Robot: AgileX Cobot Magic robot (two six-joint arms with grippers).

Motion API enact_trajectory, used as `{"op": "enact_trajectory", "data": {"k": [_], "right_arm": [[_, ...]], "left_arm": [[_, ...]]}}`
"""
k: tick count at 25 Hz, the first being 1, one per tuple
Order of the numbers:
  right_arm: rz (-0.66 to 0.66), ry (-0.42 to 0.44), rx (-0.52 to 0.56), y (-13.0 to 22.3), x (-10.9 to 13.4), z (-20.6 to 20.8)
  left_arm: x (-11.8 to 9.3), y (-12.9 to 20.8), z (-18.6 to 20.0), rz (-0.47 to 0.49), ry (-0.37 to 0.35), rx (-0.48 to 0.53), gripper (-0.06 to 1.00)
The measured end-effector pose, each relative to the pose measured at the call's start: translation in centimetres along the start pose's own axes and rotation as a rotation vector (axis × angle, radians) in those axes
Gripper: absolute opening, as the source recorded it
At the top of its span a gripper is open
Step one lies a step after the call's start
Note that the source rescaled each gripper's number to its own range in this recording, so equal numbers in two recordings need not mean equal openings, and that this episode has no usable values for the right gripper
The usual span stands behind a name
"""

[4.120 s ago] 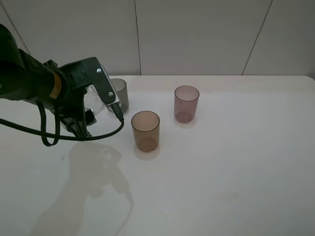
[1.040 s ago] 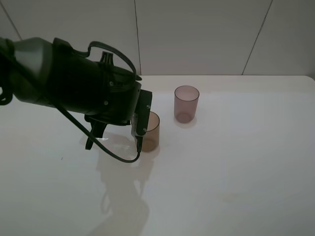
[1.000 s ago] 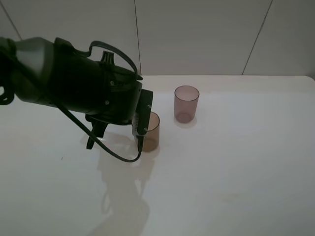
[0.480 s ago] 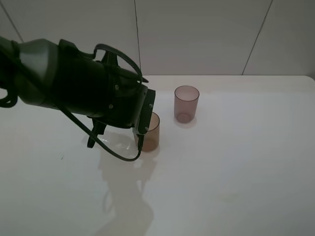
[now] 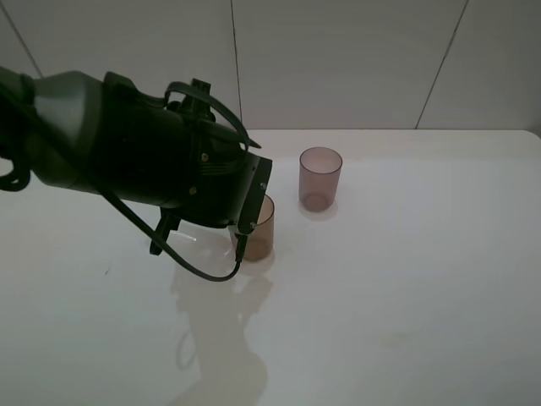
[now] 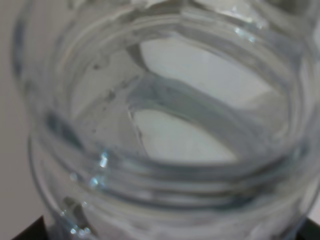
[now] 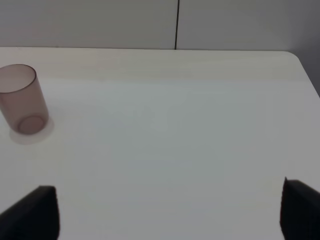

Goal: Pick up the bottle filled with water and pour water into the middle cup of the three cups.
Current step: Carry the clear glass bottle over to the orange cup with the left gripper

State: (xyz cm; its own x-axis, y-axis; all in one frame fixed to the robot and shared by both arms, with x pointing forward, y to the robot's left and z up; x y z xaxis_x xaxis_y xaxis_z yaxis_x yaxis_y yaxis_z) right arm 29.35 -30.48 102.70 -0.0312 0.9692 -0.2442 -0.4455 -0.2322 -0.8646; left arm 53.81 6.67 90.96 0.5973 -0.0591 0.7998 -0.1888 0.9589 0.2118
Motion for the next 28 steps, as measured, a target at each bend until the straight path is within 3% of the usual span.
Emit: {"op": "enact_trajectory", "data": {"k": [22,28], "right_arm": [[0.0,0.0,0.0,0.0,0.0,0.0],[0.0,0.0,0.0,0.0,0.0,0.0]], "left_arm": [[0.21,0.31,0.01,-0.174,-0.011,0.021,0.0],[0.34,0.55,0.01,-0.18,-0.018,0.036,0.0]]}}
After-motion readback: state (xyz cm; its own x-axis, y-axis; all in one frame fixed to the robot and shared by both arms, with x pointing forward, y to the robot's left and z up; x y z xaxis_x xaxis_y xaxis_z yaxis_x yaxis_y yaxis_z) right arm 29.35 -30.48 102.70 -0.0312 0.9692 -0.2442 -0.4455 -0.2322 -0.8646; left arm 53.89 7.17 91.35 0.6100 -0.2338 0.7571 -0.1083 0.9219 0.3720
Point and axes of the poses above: a point on each arm's last joint axis where the gripper is mounted, z pointing back along that axis away from the gripper, x along the wrist's bending axis when the last joint is at zero, y = z × x, the point moved 7 cm from there along -z, pointing out along that axis toward the gripper, and after that the axes turned 13 degrees about z, right-handed, at the moved point
